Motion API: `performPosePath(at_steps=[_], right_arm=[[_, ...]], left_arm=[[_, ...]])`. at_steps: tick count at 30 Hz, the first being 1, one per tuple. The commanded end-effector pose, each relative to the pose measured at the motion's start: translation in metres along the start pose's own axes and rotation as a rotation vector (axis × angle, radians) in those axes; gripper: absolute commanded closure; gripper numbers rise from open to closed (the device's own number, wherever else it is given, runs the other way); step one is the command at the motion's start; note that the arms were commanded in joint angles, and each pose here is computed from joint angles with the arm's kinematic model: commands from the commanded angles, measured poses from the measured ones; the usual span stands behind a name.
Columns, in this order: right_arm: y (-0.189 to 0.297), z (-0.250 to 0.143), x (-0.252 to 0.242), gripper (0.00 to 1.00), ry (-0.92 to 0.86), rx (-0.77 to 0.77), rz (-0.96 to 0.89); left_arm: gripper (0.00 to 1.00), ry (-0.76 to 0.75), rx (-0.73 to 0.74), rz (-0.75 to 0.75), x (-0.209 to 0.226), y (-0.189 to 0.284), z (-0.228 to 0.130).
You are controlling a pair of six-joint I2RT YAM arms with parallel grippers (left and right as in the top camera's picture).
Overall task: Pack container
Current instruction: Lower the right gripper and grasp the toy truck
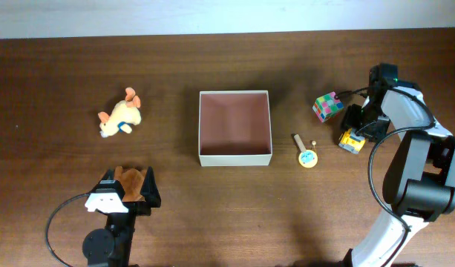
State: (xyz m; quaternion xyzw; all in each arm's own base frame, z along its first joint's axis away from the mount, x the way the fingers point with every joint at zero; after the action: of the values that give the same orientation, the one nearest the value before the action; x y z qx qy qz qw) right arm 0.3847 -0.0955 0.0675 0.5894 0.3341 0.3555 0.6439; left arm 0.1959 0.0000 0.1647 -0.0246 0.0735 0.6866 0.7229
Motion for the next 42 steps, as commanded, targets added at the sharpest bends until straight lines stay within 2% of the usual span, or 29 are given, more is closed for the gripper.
performPosePath(at_steps=[1,3,5,10,19,35,42], right_arm=[[-0.001,0.002,-0.003,0.29,0.027,0.002,-0.014],[-0.001,0.004,-0.003,0.28,0.043,-0.004,-0.013],[-0.001,0.007,-0.001,0.17,0.075,-0.022,-0.007],[-0.001,0.013,0.0,0.15,0.107,-0.05,-0.001],[-0.005,0.008,-0.002,0.24,0.107,-0.036,-0.012],[-0.023,-0.003,-0.005,0.25,0.115,-0.021,-0.016],[-0.023,-0.004,-0.005,0.39,0.114,-0.02,-0.016]], left_arm=[[0.01,-0.016,-0.001,-0.014,-0.001,0.0,-0.001],[0.01,-0.016,-0.001,-0.014,-0.001,0.0,-0.001],[0.01,-0.016,-0.001,-0.014,-0.001,0.0,-0.001],[0.01,-0.016,-0.001,-0.014,-0.001,0.0,-0.001],[0.01,-0.016,-0.001,-0.014,-0.001,0.0,-0.001],[0.01,-0.016,-0.001,-0.014,-0.001,0.0,-0.001],[0.01,-0.016,-0.001,-0.014,-0.001,0.0,-0.001]])
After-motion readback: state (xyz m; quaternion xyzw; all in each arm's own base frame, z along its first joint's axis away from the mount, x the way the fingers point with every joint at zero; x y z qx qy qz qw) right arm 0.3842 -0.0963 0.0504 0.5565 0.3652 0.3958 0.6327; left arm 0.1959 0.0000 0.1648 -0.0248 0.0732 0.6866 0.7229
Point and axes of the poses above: each gripper's point midway between its finger pads, its own y axis back along the fingers, its own x axis along the line the jaws close on, z = x × y, the point moved 5 cm from there along y, back along the fingers, and after that the axes turned 4 degrees about -y, right-handed, at the moved point
